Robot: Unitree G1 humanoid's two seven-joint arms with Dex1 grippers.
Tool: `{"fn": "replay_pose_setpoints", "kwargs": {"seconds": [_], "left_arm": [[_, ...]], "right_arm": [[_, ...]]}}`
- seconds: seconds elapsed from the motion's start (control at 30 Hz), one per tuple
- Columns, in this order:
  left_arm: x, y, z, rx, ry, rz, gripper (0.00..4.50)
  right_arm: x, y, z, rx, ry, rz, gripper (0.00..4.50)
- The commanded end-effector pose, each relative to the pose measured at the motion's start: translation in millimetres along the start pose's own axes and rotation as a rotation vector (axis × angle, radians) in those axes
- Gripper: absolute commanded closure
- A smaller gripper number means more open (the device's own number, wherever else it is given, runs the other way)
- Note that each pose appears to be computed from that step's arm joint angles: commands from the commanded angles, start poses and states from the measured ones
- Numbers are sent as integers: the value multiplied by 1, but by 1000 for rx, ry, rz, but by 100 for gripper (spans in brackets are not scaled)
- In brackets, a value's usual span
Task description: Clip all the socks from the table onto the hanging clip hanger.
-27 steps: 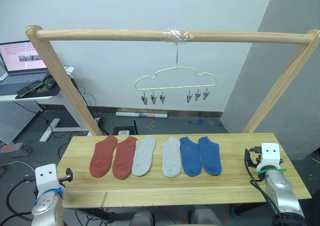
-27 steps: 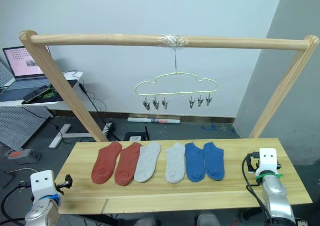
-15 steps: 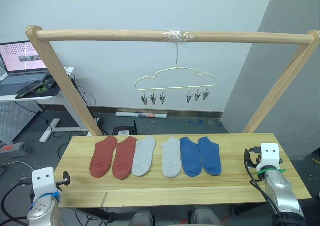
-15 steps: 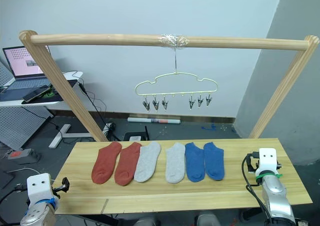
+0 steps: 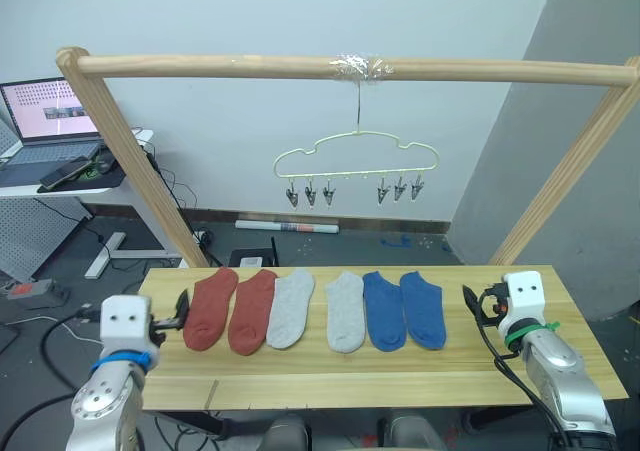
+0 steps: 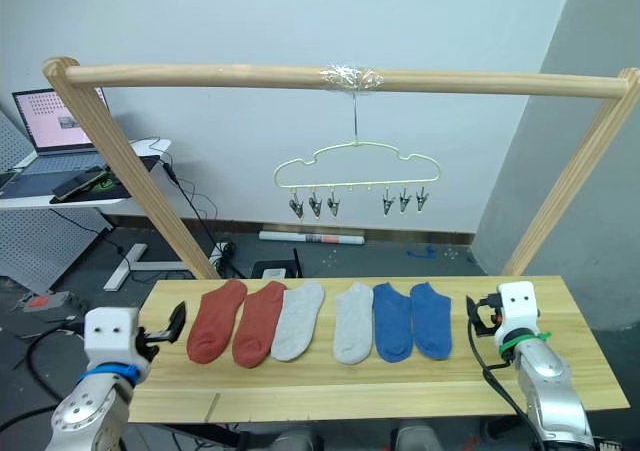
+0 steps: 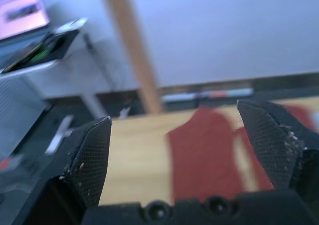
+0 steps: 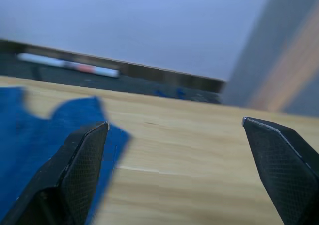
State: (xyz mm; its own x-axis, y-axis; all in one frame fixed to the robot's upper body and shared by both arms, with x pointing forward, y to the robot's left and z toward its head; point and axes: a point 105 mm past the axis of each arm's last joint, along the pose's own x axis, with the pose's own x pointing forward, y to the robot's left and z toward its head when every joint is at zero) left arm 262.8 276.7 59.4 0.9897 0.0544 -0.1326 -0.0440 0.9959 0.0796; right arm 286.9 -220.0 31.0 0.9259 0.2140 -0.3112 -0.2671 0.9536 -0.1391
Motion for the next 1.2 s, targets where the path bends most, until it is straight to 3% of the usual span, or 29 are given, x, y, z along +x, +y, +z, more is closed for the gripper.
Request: {"fn": "replay_pose_setpoints", "kwargs": {"seconds": [0.03, 0.1, 0.27, 0.63, 0.9, 1.2], "left_arm": [[16, -36, 39, -35, -121, -119, 42], [25, -51, 52, -61, -154, -165, 81], [45, -86, 80, -74, -211, -274, 234], [73, -120, 101, -83, -274, -350, 234], [89, -134, 111, -139, -327, -332, 234], [99, -131, 125, -153, -383, -289, 234]], "right_arm": [[5, 33, 48, 15, -129, 168, 0], [5, 50, 69, 41, -188, 263, 0], [-1, 85, 124, 105, -329, 480, 0], [-2, 114, 177, 20, -446, 639, 0], [-6, 130, 186, 28, -473, 693, 0], [-12, 133, 198, 48, -496, 692, 0]]}}
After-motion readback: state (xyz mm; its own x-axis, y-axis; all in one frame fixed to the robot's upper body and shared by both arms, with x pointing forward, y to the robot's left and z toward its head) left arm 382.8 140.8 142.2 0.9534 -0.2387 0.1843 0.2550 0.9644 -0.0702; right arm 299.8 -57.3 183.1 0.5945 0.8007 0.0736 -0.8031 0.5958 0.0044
